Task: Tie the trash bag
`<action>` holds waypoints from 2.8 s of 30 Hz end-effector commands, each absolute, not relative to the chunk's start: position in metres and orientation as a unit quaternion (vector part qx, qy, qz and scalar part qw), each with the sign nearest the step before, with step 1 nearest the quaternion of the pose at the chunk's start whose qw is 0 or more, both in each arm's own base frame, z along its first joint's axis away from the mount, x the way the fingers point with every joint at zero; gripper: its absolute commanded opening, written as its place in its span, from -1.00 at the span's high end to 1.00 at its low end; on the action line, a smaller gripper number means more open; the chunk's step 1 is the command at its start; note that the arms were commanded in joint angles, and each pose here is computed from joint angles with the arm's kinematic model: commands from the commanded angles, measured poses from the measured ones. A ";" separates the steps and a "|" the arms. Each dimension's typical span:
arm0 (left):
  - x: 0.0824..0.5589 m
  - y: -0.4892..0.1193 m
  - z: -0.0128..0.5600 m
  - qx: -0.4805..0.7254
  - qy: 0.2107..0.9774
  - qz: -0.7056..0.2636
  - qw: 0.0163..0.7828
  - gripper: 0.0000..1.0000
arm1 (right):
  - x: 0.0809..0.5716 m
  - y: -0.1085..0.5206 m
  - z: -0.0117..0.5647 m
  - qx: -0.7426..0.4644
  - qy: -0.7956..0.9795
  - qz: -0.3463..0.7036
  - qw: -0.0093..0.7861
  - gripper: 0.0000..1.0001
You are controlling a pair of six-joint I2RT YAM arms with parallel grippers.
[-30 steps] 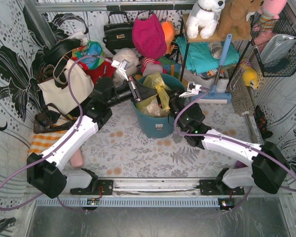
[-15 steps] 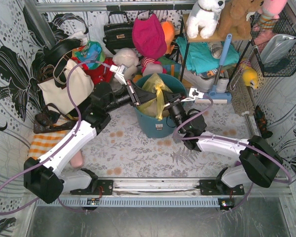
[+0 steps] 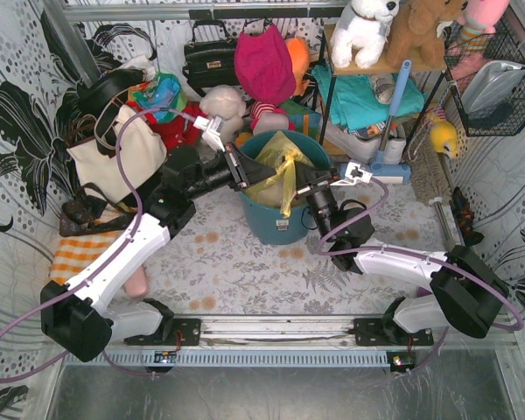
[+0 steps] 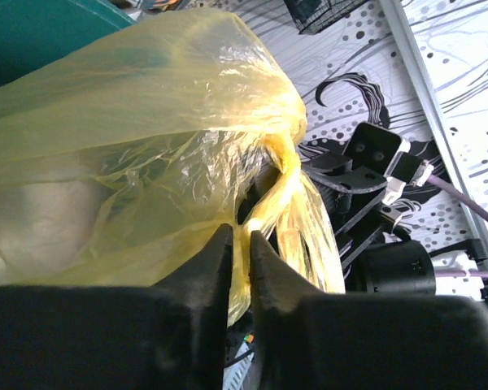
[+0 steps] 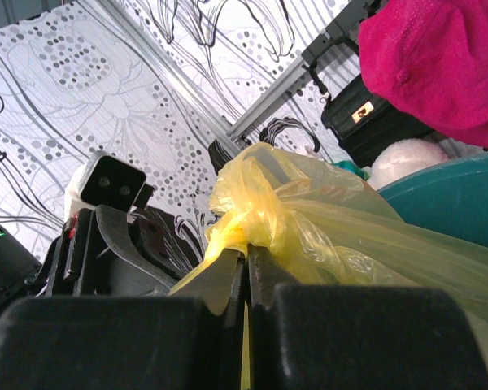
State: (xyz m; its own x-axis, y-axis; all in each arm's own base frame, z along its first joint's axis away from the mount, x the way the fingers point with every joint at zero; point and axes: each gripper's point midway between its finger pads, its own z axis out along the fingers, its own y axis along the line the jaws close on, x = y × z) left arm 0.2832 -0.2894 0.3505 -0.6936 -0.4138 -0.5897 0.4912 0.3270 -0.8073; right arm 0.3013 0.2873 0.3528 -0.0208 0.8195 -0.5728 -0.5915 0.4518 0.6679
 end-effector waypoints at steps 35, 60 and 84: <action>0.350 -0.273 0.375 0.216 0.707 -0.449 0.502 0.67 | 0.295 0.318 0.361 0.082 0.495 0.564 0.656 1.00; 0.312 -0.248 0.364 0.193 0.729 -0.385 0.532 0.56 | 0.323 0.290 0.367 0.128 0.491 0.468 0.724 1.00; 0.386 -0.280 0.365 0.265 0.657 -0.326 0.625 -0.04 | 0.321 0.297 0.359 0.120 0.512 0.477 0.704 1.00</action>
